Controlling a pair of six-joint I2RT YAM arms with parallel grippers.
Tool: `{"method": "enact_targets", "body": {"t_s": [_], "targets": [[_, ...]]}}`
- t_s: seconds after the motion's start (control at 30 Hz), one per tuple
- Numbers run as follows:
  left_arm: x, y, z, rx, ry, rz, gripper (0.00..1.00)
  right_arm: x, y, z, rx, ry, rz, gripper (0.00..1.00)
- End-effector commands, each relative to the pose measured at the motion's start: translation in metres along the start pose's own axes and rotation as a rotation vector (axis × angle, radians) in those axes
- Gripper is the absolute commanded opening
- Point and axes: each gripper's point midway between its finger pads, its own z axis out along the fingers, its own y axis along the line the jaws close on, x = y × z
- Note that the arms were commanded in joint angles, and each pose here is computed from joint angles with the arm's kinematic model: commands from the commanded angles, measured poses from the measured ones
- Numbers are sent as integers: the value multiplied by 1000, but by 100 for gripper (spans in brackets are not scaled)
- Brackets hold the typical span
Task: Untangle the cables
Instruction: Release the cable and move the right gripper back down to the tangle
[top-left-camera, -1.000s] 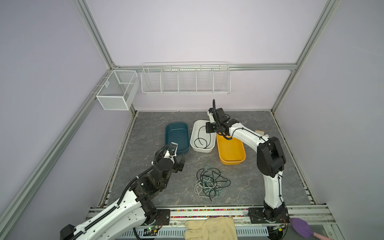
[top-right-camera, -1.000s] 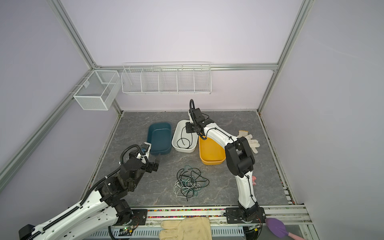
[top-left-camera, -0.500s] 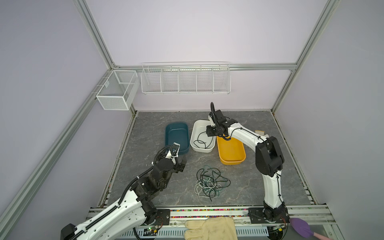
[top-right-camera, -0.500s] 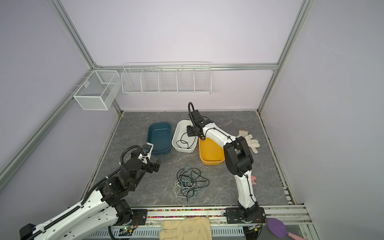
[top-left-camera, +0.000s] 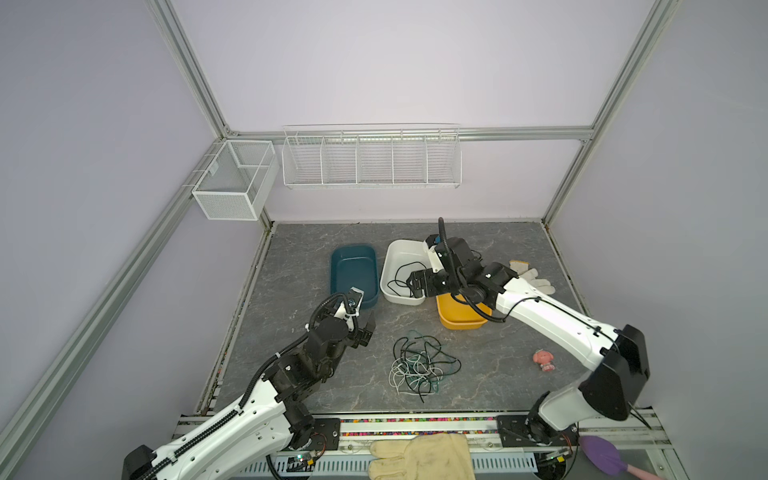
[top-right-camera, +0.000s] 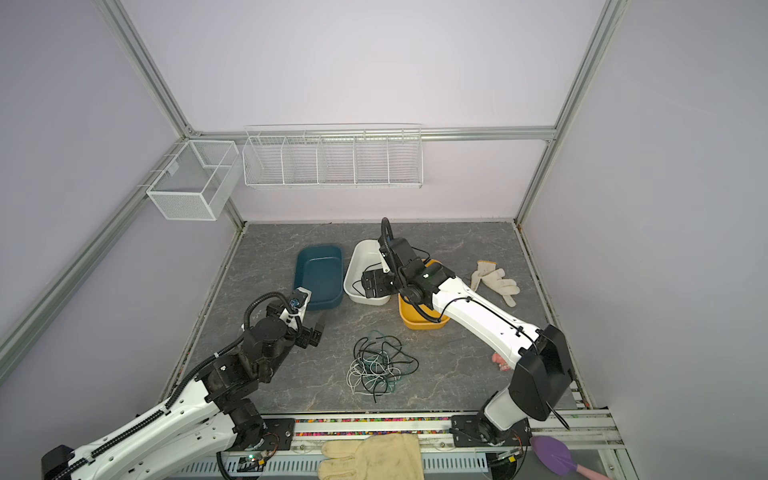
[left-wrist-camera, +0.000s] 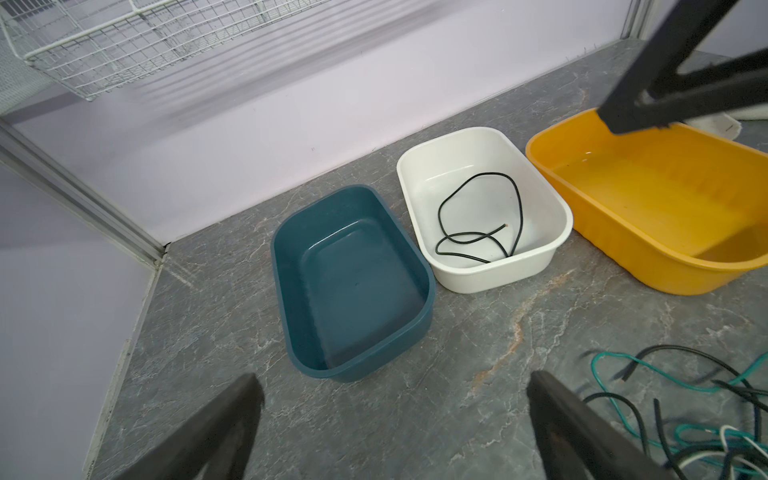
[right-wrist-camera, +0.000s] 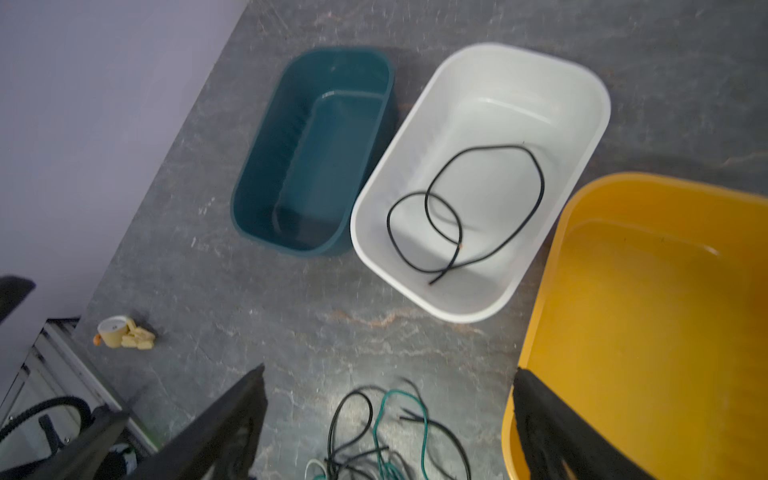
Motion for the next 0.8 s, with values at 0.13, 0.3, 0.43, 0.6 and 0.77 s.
{"method": "enact_targets", "body": {"t_s": [0.13, 0.3, 0.43, 0.6, 0.77], "targets": [[17, -30, 5, 150, 42, 81, 99, 76, 6, -8, 18, 88, 46, 90], [22, -39, 4, 169, 50, 124, 99, 115, 15, -8, 12, 124, 47, 87], [31, -48, 6, 194, 79, 159, 99, 138, 21, -2, 30, 147, 30, 81], [34, -53, 6, 211, 86, 171, 99, 155, 13, 11, 71, 174, 25, 67], [34, -54, 5, 214, 84, 172, 99, 167, 3, 16, 98, 178, 35, 51]]}}
